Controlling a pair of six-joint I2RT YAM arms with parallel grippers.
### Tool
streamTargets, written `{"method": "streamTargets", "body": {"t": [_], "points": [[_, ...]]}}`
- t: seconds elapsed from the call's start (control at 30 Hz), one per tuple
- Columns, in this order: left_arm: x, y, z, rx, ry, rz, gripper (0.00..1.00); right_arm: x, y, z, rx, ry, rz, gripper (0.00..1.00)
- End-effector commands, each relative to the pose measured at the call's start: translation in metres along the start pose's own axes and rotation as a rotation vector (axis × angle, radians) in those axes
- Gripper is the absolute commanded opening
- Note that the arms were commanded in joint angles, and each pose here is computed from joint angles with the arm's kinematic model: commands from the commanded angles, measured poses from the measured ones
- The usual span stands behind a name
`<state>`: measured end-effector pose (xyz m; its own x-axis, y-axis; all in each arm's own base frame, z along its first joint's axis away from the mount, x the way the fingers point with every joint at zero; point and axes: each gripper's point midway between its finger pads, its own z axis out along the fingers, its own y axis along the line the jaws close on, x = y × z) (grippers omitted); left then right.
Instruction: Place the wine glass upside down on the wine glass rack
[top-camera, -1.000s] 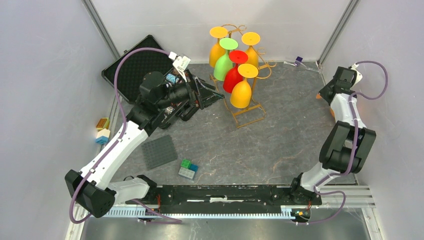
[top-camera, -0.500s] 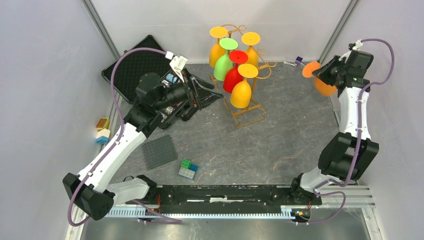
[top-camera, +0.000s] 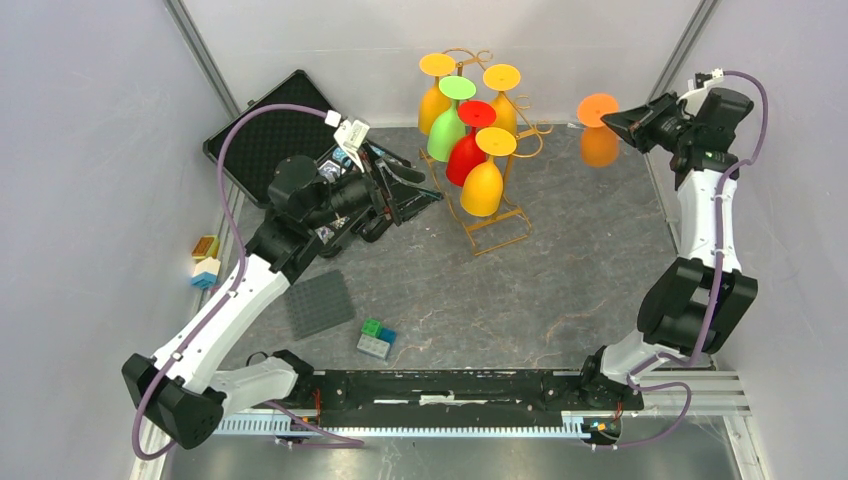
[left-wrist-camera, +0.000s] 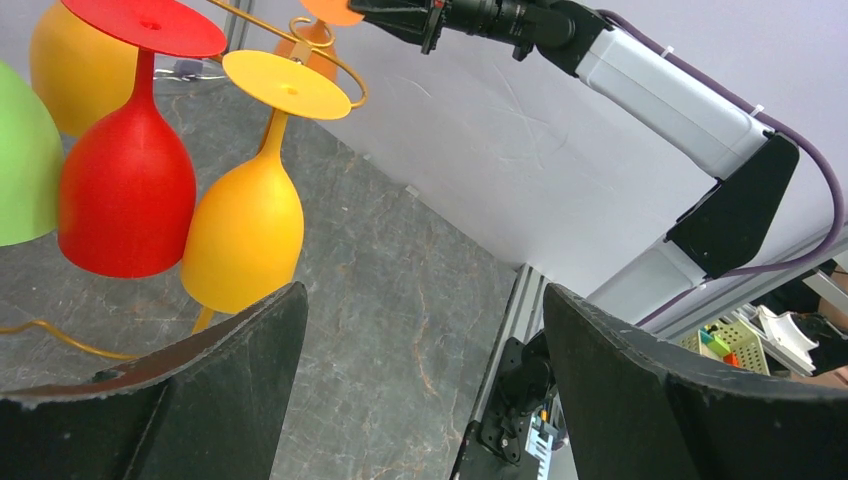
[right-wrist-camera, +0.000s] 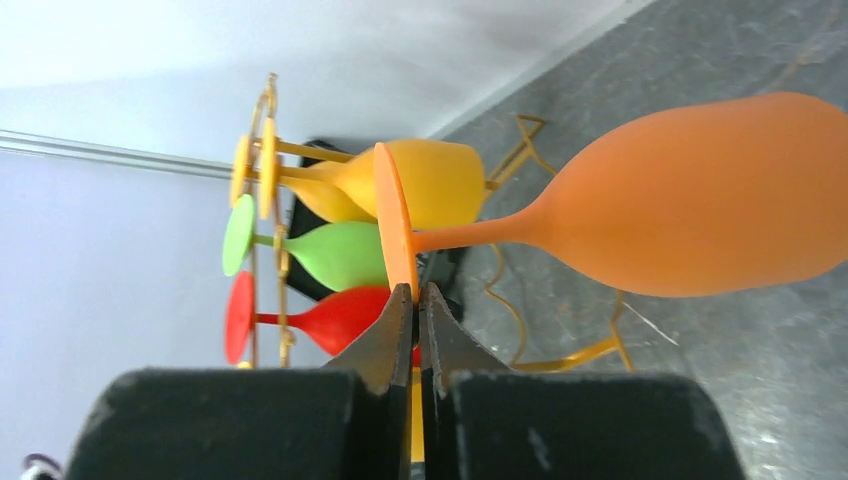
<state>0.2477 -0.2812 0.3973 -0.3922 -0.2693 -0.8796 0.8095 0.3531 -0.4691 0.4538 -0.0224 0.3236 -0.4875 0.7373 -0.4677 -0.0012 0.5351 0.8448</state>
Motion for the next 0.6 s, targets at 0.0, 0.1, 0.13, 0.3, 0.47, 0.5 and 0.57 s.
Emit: {"method": "streamTargets", "body": {"t": [0.0, 0.1, 0.13, 0.3, 0.47, 0.5, 0.57], "points": [[-0.018, -0.013, -0.006, 0.018, -0.072, 0.041, 0.92, -0.016, 0.059, -0.01, -0.192, -0.033, 0.02, 0.0], [-0.017, -0.013, -0.006, 0.017, -0.072, 0.04, 0.92, -0.018, 0.083, -0.01, -0.28, -0.026, 0.042, 0.0], [-0.018, -0.014, -0.007, 0.019, -0.074, 0.043, 0.92, -0.017, 0.088, -0.01, -0.299, -0.017, 0.059, 0.0], [-0.019, -0.013, -0.007, 0.015, -0.077, 0.042, 0.92, -0.002, 0.113, 0.001, -0.384, 0.05, 0.121, 0.0], [-0.018, -0.013, -0.009, 0.008, -0.076, 0.042, 0.92, 0.016, 0.134, 0.019, -0.44, 0.143, 0.141, 0.0], [-0.018, -0.013, -0.009, 0.007, -0.076, 0.041, 0.93, 0.02, 0.138, 0.023, -0.447, 0.162, 0.139, 0.0], [-0.018, -0.013, -0.01, 0.002, -0.076, 0.043, 0.94, 0.027, 0.14, 0.029, -0.452, 0.188, 0.147, 0.0]]}}
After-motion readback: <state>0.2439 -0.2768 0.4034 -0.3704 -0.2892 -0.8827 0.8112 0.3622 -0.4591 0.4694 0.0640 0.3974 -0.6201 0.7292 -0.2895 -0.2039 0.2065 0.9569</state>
